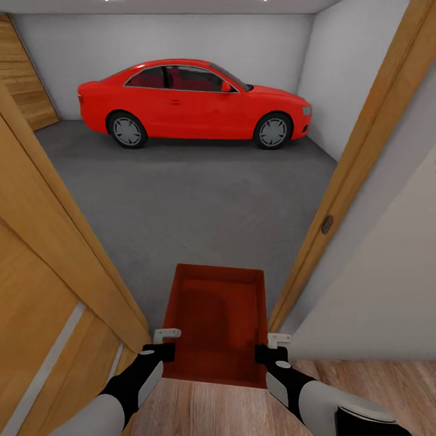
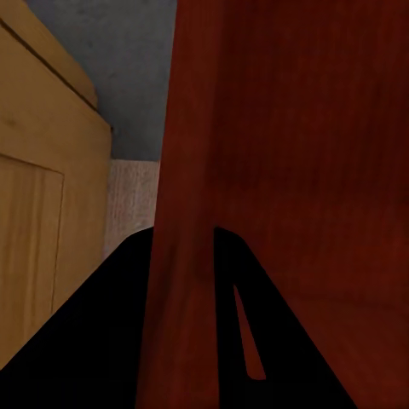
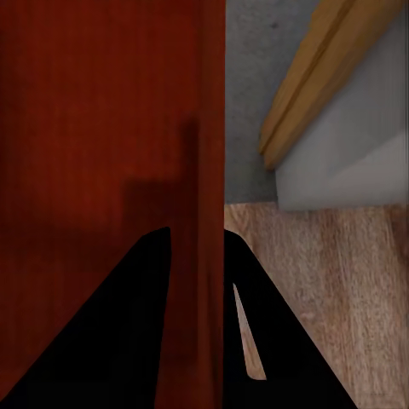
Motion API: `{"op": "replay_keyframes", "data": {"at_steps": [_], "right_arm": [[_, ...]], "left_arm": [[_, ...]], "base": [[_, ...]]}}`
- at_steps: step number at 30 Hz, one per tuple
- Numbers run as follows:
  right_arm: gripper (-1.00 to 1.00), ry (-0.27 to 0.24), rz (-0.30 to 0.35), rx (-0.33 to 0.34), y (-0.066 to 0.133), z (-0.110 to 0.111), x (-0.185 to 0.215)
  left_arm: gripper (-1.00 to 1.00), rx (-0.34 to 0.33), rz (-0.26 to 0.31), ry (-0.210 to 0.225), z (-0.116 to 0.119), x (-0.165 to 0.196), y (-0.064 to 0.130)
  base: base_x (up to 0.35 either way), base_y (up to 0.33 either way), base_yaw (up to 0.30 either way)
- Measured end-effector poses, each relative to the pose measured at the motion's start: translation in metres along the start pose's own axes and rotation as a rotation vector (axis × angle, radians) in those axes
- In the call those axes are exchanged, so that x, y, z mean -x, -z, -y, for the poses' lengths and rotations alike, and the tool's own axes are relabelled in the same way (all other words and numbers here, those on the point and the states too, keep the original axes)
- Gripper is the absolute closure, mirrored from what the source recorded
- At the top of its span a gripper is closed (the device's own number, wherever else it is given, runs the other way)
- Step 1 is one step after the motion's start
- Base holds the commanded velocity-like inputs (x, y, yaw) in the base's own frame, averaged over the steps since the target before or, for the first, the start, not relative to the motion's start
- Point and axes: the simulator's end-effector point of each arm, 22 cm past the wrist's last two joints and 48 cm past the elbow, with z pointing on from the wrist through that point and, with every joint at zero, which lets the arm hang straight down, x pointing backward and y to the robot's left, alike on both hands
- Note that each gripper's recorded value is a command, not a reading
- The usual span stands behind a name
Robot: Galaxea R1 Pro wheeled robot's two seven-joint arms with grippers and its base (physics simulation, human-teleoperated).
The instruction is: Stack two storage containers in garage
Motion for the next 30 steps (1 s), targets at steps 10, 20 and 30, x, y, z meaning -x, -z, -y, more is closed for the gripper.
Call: {"op": "replay_keyframes", "data": {"at_steps": [10,20,30], "right_arm": [[1.00,0.002,0.001,0.000,-0.0001,0.0005,0.0003],[1.00,0.002,0.001,0.000,-0.0001,0.0005,0.0003],[1.00,-0.008,-0.002,-0.001,0.0005,-0.0023,-0.0006]], "left_arm": [[1.00,0.000,0.001,0.003,0.0005,-0.0005,-0.0001],[1.00,0.000,0.001,0.003,0.0005,-0.0005,-0.0001],[1.00,0.001,0.000,-0.011,-0.0024,0.0034,0.0006]], "base": [[0.000,0.000,-0.002],[0.000,0.000,0.000],[0.038,0.138,0.000]]}}
